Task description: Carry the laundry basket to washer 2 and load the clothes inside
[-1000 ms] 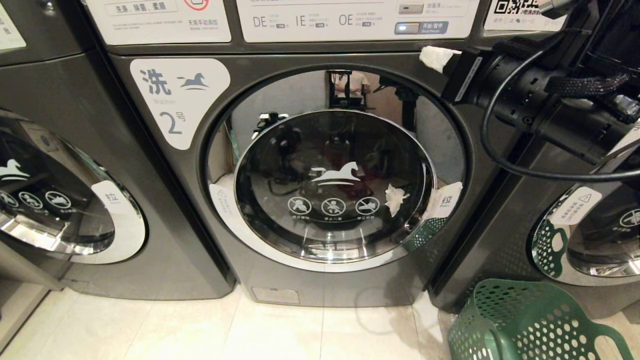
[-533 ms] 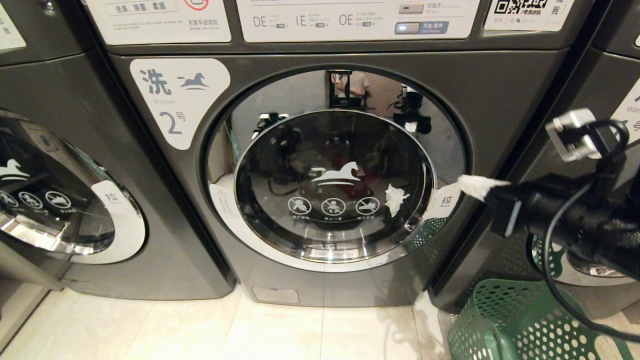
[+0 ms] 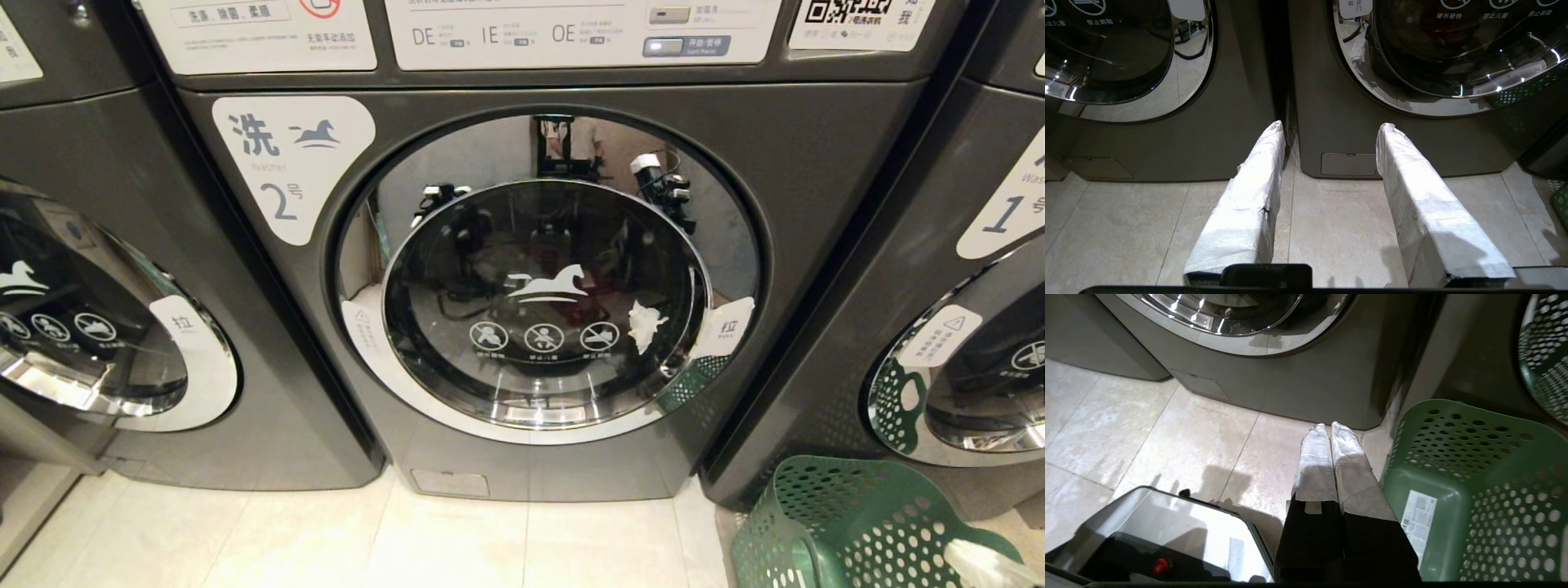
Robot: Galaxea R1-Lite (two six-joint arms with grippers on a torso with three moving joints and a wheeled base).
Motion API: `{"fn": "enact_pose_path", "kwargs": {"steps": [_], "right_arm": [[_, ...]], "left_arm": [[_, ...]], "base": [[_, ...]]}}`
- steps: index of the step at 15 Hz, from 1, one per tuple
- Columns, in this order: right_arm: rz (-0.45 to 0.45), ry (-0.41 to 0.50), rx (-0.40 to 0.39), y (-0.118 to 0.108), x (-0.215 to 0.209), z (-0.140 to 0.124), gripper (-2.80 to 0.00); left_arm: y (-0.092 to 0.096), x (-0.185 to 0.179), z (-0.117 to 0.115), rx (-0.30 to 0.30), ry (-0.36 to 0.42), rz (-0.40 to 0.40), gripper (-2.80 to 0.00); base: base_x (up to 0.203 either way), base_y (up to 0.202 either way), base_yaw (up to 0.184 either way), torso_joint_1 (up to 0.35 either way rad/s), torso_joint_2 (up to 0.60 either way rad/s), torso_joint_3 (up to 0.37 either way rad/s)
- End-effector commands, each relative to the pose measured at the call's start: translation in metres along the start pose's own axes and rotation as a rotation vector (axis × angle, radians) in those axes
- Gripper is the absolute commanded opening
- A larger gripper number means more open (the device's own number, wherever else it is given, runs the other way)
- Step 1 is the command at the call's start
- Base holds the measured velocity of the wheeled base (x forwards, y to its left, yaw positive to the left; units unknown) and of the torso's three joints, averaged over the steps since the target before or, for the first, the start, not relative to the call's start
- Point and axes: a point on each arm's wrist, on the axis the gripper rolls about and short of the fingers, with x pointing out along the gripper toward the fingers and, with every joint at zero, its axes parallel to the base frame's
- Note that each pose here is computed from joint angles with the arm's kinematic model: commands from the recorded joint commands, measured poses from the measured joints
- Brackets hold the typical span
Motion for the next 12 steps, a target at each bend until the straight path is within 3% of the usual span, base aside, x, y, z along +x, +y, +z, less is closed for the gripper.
{"fn": "enact_pose_path", "kwargs": {"steps": [1, 3, 4, 6, 9, 12], "right_arm": [[-0.043, -0.136, -0.048, 0.010, -0.033, -0.021, -2.80], [-0.113, -0.130, -0.127, 0.012, -0.039, -0.039, -2.80], [-0.161, -0.086, -0.155, 0.011, -0.037, -0.047, -2.80], [-0.257, -0.049, -0.110, 0.009, -0.037, -0.051, -2.80], [-0.224, -0.009, -0.075, 0.008, -0.039, -0.056, -2.80], [-0.155, -0.124, -0.095, 0.014, -0.055, -0.061, -2.80]], "left_arm": [[0.000, 0.000, -0.002, 0.000, 0.005, 0.000, -2.80], [0.000, 0.000, -0.002, 0.000, 0.005, 0.000, -2.80], [0.000, 0.000, -0.002, 0.000, 0.005, 0.000, -2.80], [0.000, 0.000, -0.002, 0.000, 0.005, 0.000, -2.80], [0.000, 0.001, -0.002, 0.000, 0.007, 0.000, -2.80], [0.000, 0.000, -0.002, 0.000, 0.005, 0.000, -2.80]], "base": [[0.000, 0.000, 0.000, 0.000, 0.00, 0.000], [0.000, 0.000, 0.000, 0.000, 0.00, 0.000], [0.000, 0.000, 0.000, 0.000, 0.00, 0.000], [0.000, 0.000, 0.000, 0.000, 0.00, 0.000], [0.000, 0.000, 0.000, 0.000, 0.00, 0.000], [0.000, 0.000, 0.000, 0.000, 0.00, 0.000]]}}
